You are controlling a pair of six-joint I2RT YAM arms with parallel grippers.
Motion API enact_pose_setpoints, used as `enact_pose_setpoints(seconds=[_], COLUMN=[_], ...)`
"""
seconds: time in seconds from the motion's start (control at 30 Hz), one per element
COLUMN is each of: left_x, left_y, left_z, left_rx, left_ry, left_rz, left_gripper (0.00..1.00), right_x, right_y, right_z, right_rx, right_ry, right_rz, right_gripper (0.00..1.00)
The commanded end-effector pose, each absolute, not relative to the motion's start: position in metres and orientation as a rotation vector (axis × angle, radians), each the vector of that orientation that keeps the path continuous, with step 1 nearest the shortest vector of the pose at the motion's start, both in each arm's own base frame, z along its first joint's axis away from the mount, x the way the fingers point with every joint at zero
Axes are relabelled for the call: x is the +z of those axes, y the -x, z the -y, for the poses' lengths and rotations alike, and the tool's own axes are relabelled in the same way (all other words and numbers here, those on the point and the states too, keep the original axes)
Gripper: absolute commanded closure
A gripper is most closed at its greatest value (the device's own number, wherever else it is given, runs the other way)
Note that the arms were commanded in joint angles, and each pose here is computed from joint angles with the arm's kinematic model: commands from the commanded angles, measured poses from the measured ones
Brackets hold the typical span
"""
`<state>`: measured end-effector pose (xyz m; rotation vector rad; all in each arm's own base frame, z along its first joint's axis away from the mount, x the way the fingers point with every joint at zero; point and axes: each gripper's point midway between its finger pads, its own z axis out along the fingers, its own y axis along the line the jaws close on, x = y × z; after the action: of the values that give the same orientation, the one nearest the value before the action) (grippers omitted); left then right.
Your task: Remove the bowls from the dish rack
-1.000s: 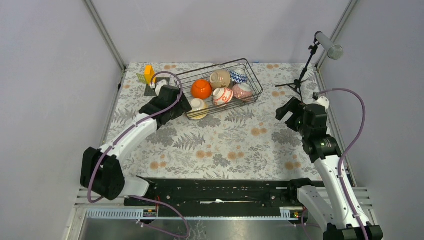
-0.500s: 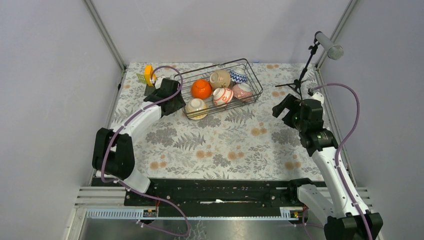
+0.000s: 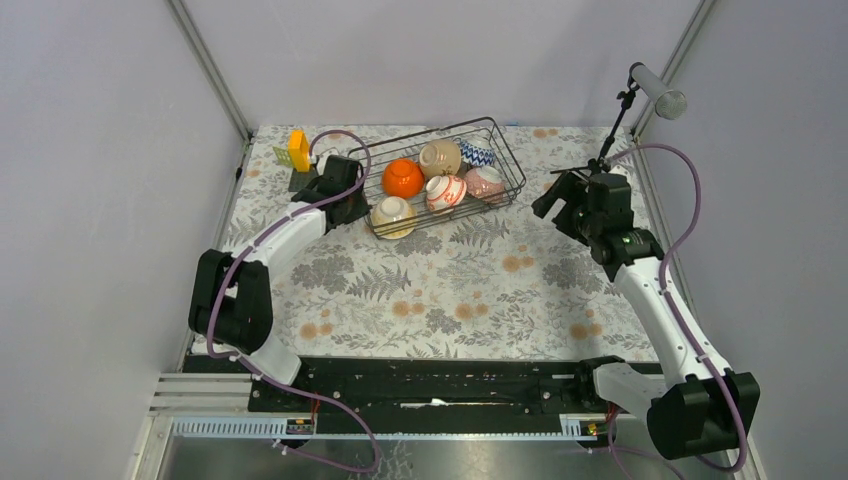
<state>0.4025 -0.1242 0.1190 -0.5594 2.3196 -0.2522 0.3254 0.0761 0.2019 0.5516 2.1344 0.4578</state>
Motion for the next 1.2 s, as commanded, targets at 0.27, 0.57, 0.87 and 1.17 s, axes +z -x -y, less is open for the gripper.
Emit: enact_pose_setpoints(seconds=[0.27, 0.57, 0.87, 1.17], left_x=[0.117, 0.12, 0.121, 0.127], left_y=[-0.408, -0.389, -0.367, -0.355], left_z=[0.133, 0.139, 0.146, 0.153], left_rx=[-0.298, -0.367, -0.455, -0.516], left_ry=[0.411, 0.294, 0.231, 0.169], left_rz=[-2.356, -2.358, -2.374, -2.373], left_gripper=[1.0, 1.0, 1.0, 0.82], right_x=[0.235, 0.238, 0.24, 0.234], right_y=[-0.342, -0.357, -0.374, -0.396], right_z=[-0.11, -0.139, -0.184, -0.226], right_rx=[0.6, 0.682, 0.726, 0.735], right_ry=[-0.417, -0.349, -0.278, -0.227], right_rz=[-2.085, -2.095, -2.112, -2.141], right_gripper=[0.06, 0.07, 0.07, 0.06])
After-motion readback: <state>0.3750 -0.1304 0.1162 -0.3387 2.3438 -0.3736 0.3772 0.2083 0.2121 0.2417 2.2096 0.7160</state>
